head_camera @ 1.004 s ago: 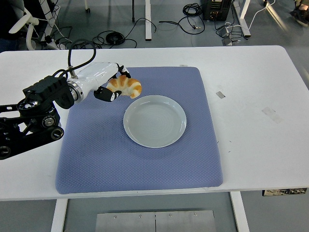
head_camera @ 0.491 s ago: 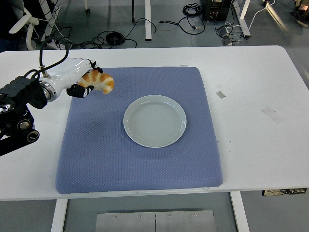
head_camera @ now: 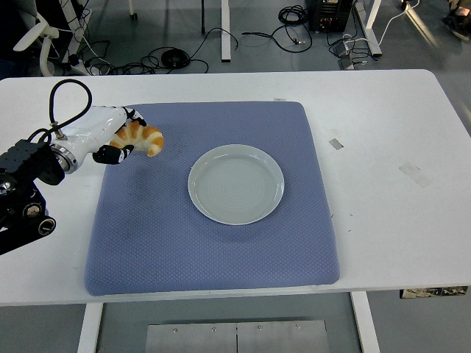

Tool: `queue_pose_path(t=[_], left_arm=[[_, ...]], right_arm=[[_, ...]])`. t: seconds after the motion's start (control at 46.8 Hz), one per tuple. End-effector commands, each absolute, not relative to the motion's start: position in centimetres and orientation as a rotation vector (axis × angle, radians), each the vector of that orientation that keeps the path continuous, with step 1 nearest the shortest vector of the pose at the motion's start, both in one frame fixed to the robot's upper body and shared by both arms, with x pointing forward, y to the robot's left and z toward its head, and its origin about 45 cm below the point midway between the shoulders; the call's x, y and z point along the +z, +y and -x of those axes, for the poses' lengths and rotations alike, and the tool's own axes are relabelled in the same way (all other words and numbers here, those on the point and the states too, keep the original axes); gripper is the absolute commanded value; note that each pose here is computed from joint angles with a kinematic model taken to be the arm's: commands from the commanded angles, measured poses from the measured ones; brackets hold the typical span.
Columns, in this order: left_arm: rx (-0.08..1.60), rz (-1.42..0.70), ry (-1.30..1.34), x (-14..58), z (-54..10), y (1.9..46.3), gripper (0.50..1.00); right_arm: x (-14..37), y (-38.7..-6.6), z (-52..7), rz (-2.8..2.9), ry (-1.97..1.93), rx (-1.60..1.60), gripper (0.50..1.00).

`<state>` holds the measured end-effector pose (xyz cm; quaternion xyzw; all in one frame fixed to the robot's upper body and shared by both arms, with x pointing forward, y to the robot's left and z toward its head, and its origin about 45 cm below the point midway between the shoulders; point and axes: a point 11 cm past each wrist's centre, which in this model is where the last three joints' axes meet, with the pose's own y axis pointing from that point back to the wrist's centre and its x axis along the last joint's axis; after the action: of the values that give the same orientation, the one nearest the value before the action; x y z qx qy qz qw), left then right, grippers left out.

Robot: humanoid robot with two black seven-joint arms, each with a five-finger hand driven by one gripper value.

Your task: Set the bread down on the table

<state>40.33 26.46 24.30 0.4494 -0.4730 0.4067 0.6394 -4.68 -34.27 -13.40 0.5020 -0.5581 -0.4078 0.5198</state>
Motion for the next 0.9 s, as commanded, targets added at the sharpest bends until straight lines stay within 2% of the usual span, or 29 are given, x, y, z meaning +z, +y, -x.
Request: queue_pose_path(t=[0.0, 0.299, 0.427, 0.513, 0.598, 0.748, 0.876], left_arm=[[0.920, -1.034, -1.085, 23.8, -40.2, 26.7, 0.554], [0.900, -1.039, -1.111, 23.1, -39.9, 26.6, 0.558], [0.894, -1.030, -1.111, 23.0, -39.8, 26.3, 0.587], [0.892, -1.028, -1.111, 22.9, -39.8, 26.3, 0.648], [0.894, -1.023, -1.109, 23.0, -39.9, 26.2, 0.755], [0.885, -1.011, -1.113, 23.1, -39.8, 26.1, 0.913], [0.884, -1.002, -1.112, 23.1, -39.9, 25.8, 0.963]], right_arm=[[-13.4, -34.3, 4.7, -1.204, -1.338, -0.977, 1.000], [-13.4, -34.3, 4.7, -1.204, -1.338, -0.977, 1.000], [-13.4, -34.3, 4.7, -1.204, -1.338, -0.977, 1.000], [-13.4, -34.3, 4.7, -1.204, -1.338, -0.977, 1.000], [-13.4, -34.3, 4.7, -1.204, -1.338, -0.977, 1.000], [-13.4, -34.3, 4.7, -1.203, -1.339, -0.978, 1.000], [-13.4, -34.3, 4.7, -1.204, -1.338, -0.977, 1.000]])
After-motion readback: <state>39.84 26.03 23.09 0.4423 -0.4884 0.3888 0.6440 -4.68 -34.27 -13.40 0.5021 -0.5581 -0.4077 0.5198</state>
